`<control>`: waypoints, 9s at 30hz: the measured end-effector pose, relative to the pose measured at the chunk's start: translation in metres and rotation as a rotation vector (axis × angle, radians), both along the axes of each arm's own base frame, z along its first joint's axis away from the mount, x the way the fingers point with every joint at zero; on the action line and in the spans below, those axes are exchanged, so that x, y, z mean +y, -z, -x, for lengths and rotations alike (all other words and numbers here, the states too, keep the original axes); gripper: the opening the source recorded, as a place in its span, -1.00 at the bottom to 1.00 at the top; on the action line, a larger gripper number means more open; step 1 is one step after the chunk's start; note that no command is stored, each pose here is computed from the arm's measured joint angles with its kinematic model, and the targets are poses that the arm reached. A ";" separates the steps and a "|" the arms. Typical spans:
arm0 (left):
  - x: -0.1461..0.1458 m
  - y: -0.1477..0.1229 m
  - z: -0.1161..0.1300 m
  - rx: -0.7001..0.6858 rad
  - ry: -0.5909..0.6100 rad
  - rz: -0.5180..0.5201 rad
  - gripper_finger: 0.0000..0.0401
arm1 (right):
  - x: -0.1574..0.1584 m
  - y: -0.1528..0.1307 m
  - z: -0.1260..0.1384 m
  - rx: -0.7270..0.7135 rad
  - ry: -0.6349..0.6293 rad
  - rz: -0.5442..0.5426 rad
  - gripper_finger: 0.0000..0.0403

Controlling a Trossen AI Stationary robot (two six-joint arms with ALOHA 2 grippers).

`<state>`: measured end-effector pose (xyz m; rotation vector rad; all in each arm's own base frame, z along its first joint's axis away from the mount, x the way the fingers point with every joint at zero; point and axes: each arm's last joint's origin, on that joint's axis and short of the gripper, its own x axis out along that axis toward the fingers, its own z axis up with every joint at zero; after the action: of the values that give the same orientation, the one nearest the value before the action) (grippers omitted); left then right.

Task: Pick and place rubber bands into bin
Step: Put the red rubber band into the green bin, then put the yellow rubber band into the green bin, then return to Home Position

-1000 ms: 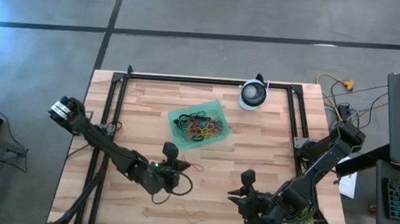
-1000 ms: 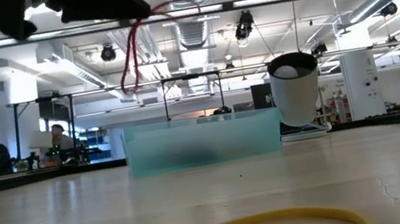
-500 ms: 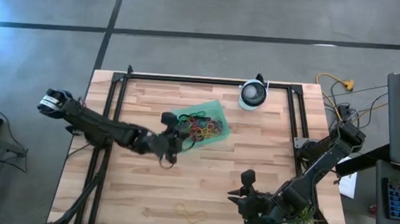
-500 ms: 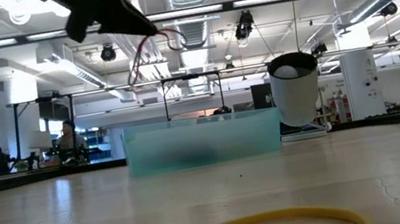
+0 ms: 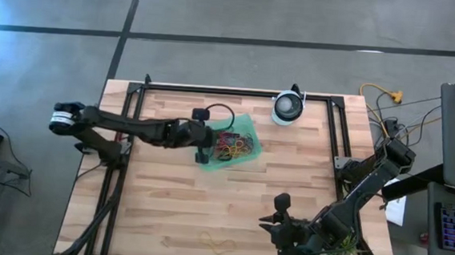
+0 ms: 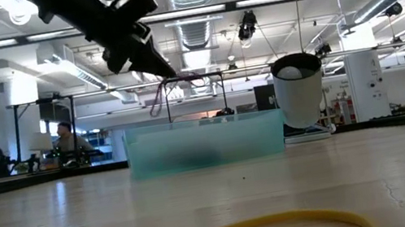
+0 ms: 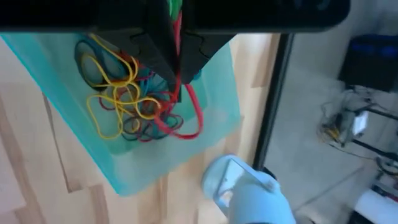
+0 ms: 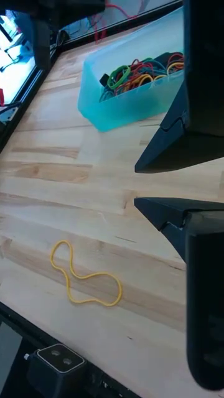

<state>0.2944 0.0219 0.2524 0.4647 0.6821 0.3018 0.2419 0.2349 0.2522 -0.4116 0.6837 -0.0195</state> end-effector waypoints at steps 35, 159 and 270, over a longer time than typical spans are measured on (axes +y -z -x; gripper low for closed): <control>-0.024 0.024 0.001 0.149 0.169 0.302 -0.54 | 0.000 0.008 -0.002 -0.027 0.001 -0.026 -0.66; -0.180 0.075 0.076 -0.117 0.781 0.426 -0.53 | -0.128 0.013 -0.099 -0.173 0.037 0.271 -0.96; -0.002 0.068 0.201 -0.792 0.479 0.108 -0.53 | -0.236 0.078 0.136 -0.721 -0.208 -0.268 -0.40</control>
<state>0.0939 0.0198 0.1847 0.3513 -0.1907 -0.0196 0.1061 -0.0014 0.1738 -0.1902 -0.0718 0.1150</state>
